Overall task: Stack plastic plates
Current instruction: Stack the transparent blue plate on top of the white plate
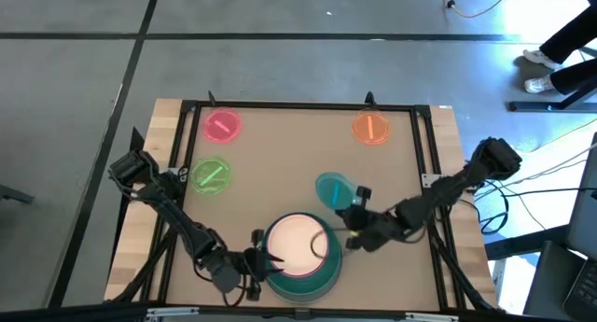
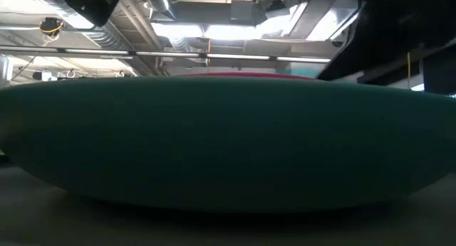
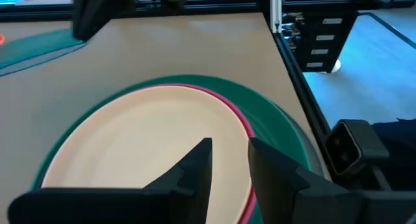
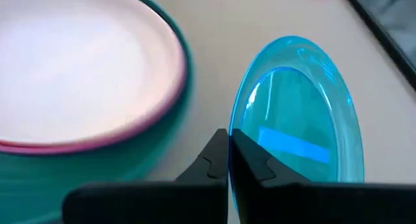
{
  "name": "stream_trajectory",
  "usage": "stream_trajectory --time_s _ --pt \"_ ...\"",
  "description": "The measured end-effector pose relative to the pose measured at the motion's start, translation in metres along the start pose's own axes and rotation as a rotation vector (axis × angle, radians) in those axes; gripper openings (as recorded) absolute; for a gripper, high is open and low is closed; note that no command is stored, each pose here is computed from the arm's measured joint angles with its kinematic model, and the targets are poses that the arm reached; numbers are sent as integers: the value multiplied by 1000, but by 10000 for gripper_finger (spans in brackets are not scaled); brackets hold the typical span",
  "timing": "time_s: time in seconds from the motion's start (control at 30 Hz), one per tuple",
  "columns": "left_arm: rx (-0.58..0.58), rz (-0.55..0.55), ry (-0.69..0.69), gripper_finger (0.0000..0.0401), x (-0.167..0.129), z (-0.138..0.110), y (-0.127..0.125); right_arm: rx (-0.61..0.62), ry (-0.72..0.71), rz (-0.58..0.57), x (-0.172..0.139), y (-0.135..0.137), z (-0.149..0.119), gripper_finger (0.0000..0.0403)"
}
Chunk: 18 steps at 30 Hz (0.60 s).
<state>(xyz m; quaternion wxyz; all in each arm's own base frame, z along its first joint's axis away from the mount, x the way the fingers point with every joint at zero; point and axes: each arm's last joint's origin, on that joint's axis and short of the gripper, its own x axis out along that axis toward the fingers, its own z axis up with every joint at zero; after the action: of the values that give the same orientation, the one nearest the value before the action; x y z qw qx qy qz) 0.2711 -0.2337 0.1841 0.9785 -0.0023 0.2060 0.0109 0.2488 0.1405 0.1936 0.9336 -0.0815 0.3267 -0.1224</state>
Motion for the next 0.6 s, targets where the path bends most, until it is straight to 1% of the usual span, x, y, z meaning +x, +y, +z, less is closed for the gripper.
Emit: stream_trajectory --time_s 0.1,0.33,0.6 --pt "-3 11 0 94 3 1 3 0 -85 22 -9 11 4 1" --pt "11 21 8 94 7 2 8 -56 -261 123 -23 39 13 1" --pt "27 1 9 94 4 4 8 -122 -391 216 -47 60 16 1"
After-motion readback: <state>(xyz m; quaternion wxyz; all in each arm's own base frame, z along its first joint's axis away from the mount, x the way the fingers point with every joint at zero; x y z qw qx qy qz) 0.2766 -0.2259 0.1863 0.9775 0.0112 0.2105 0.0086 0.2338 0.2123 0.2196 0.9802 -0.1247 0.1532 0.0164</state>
